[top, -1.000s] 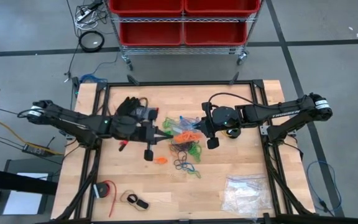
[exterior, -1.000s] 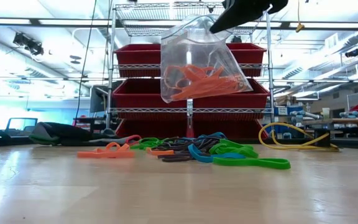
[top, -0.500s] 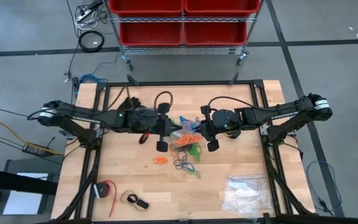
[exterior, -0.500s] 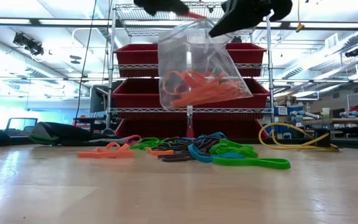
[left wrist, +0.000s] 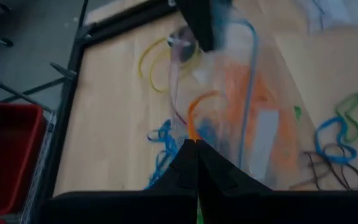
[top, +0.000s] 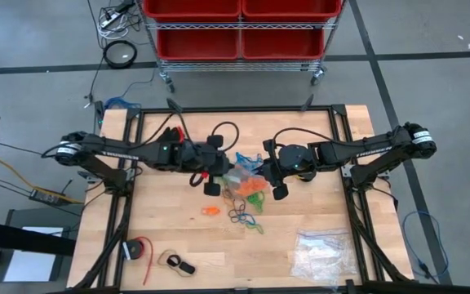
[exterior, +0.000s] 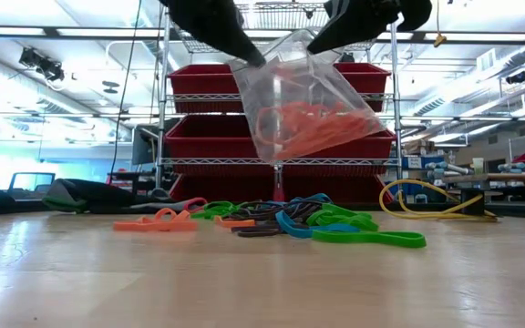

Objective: Sort rubber bands
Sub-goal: Put the orange rubber band into the transparent zip bag

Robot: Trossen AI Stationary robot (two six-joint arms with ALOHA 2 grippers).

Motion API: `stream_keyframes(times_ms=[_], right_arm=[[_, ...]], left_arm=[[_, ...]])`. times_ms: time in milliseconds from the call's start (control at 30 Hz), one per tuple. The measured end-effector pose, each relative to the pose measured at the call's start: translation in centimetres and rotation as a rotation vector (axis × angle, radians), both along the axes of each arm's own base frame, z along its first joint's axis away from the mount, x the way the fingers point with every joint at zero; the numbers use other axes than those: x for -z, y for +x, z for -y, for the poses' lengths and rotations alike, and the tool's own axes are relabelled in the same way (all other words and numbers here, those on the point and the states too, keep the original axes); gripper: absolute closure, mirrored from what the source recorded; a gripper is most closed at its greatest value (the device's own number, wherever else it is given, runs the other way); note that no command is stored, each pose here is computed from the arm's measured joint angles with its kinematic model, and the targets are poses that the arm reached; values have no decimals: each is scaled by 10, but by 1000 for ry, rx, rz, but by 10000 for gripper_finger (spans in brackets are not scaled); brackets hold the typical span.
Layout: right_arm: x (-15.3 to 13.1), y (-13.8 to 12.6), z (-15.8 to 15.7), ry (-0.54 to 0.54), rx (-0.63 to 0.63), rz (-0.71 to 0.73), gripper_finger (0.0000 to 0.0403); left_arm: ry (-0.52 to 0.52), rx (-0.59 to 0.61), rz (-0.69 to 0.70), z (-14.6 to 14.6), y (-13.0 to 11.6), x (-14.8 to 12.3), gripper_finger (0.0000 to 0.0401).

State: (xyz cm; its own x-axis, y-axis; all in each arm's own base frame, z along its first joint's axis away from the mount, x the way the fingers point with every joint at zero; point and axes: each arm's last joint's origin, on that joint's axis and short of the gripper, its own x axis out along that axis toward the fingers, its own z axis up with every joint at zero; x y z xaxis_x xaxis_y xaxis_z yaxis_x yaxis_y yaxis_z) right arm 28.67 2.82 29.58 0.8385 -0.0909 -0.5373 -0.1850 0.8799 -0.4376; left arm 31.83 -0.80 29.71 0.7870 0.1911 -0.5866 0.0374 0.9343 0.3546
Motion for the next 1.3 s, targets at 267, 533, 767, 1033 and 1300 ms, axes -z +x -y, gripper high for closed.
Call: stream_keyframes(times_ms=[267, 533, 767, 1033, 1300], right_arm=[[-1, 0, -2, -54, -40, 3, 403], [-2, 1, 0, -153, -39, 3, 403], [-3, 0, -5, -340, -71, -9, 403], [-9, 2, -12, -523, -119, 23, 403], [-15, 4, -16, -579, -149, 79, 403]], left_arm=[[-54, 67, 26, 5, 2, -2, 397], [-47, 85, 113, 12, 6, -17, 290], [-36, 21, 197, 10, -8, -53, 188], [-145, -67, 44, 15, -52, -59, 172], [-362, 26, -212, 53, -72, 20, 187]])
